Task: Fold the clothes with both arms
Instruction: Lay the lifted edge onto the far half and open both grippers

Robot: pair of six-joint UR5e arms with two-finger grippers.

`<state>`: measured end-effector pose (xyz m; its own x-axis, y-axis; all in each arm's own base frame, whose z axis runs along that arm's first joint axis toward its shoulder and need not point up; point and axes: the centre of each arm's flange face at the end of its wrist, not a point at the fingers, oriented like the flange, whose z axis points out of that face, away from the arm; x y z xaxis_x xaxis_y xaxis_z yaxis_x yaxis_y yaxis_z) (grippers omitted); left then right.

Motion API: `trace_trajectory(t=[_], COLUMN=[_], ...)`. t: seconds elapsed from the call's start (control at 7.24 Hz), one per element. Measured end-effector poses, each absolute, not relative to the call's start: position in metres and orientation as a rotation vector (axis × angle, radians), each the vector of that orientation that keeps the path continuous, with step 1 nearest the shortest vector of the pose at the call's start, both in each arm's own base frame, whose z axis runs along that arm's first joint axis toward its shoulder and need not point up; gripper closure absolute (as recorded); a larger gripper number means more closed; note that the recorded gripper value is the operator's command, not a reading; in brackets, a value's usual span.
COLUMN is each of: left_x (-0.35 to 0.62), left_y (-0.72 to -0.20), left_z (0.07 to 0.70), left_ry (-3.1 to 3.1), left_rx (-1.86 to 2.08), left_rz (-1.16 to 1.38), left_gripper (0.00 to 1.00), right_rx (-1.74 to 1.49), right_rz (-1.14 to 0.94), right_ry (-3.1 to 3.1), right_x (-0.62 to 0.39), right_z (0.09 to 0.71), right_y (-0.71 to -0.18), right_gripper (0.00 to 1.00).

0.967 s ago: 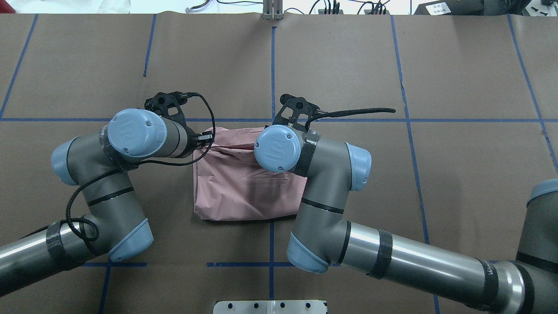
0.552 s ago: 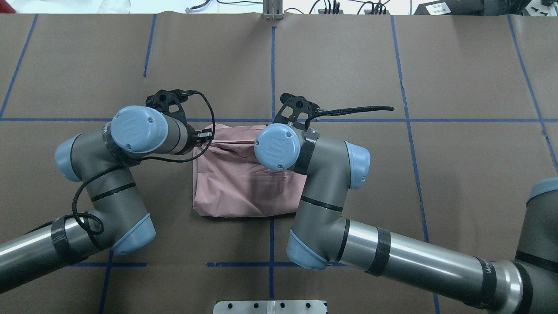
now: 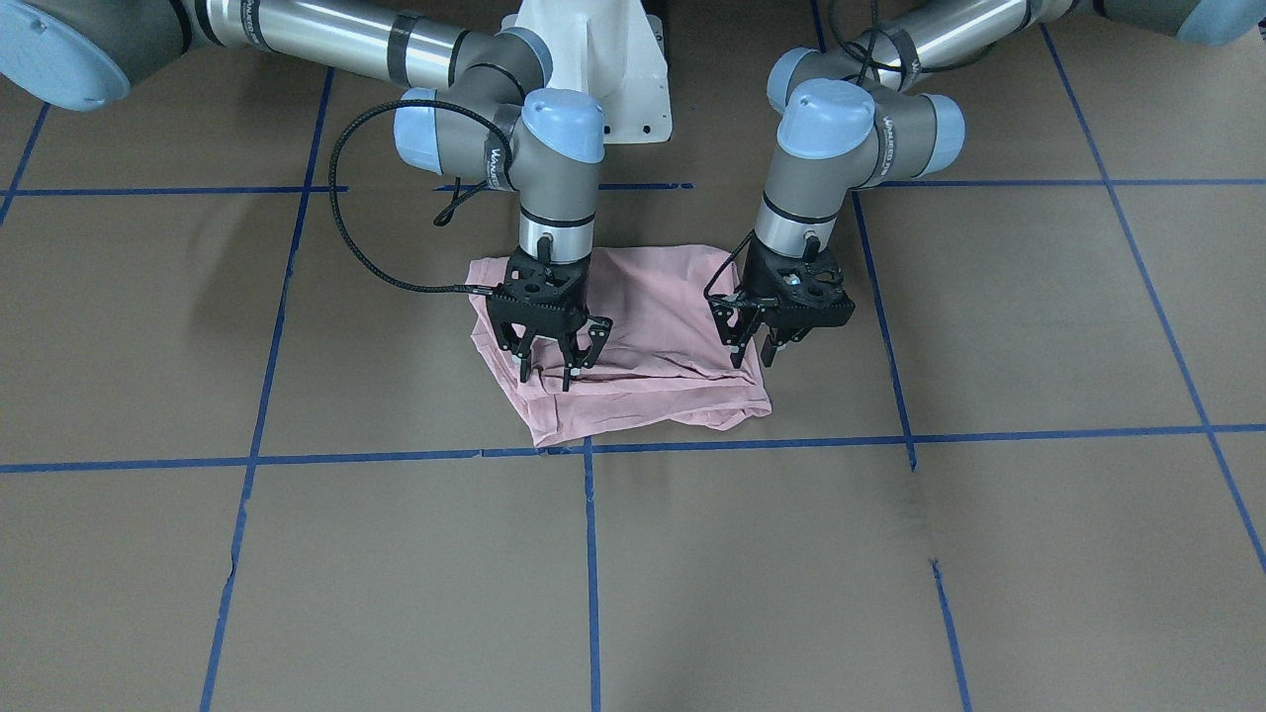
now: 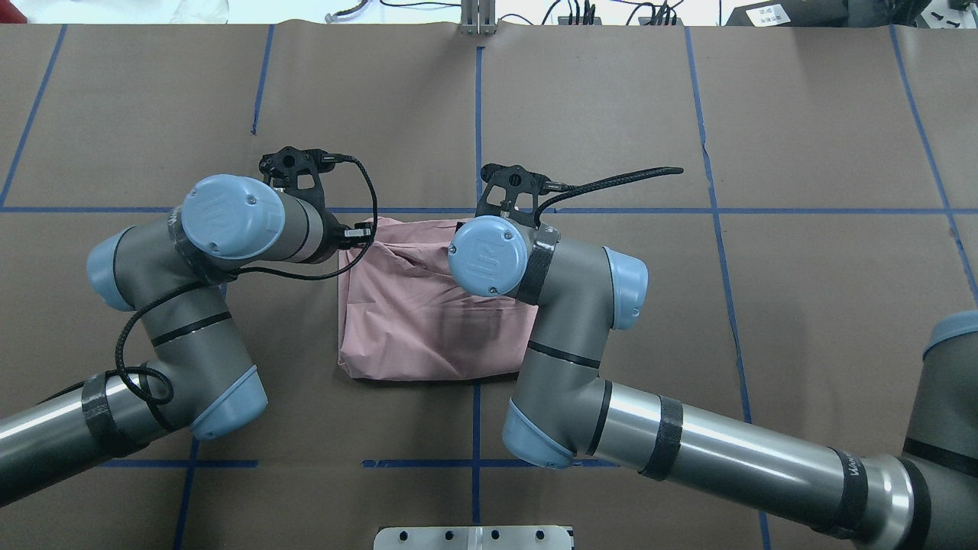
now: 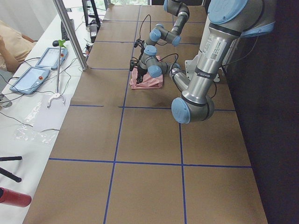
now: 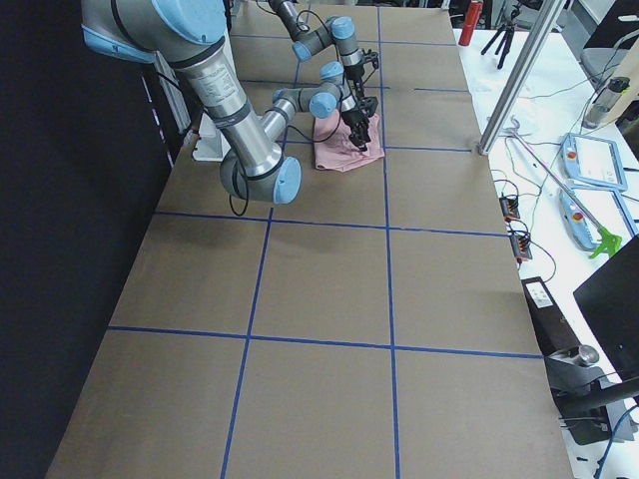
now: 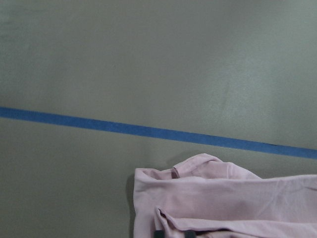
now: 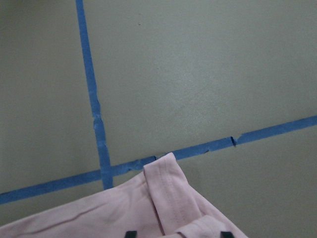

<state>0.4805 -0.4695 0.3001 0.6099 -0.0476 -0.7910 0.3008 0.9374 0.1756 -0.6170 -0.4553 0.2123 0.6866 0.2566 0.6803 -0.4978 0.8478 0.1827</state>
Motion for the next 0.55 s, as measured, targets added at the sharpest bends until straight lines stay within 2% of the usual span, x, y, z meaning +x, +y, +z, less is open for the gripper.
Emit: trace_trajectory(t=[0.55], left_x=[0.457], left_y=[-0.471], left_z=[0.286], left_ry=[0.930], left_rx=[0.325], left_rz=[-0.121], left_gripper=[0.00], right_rx=[0.352], right_rz=[0.356], right_ry=[-0.728], right_x=[-0.615], right_z=[0.198], right_y=[-0.443], right_gripper=[0.00])
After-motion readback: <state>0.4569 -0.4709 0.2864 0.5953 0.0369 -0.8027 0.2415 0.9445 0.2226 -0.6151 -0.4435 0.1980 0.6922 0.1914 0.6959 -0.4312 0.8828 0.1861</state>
